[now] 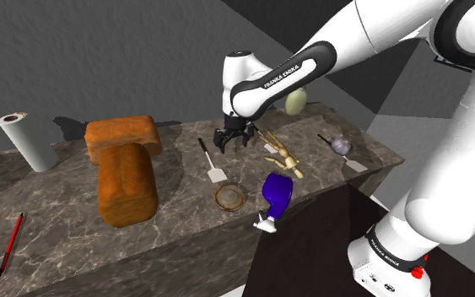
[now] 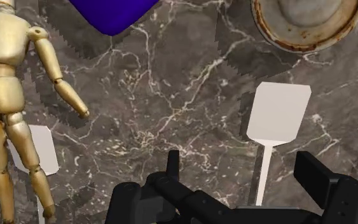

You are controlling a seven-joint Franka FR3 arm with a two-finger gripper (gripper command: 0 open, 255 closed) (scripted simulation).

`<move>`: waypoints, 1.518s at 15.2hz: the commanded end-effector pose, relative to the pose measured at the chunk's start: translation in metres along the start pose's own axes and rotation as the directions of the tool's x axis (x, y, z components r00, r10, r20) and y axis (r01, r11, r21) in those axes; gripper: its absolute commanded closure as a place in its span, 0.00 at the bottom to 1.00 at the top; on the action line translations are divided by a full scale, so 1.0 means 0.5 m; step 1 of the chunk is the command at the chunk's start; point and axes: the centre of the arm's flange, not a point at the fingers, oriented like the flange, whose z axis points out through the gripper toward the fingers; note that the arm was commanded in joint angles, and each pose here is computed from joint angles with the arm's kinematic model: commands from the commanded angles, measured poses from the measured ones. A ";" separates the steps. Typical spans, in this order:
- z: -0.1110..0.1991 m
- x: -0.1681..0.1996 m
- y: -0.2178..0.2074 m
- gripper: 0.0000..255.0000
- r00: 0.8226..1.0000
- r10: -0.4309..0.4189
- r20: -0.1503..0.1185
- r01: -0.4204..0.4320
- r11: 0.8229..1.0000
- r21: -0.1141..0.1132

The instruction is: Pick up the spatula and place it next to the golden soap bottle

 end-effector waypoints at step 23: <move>0.190 0.186 -0.116 0.00 0.994 0.086 -0.071 -0.084 0.996 0.037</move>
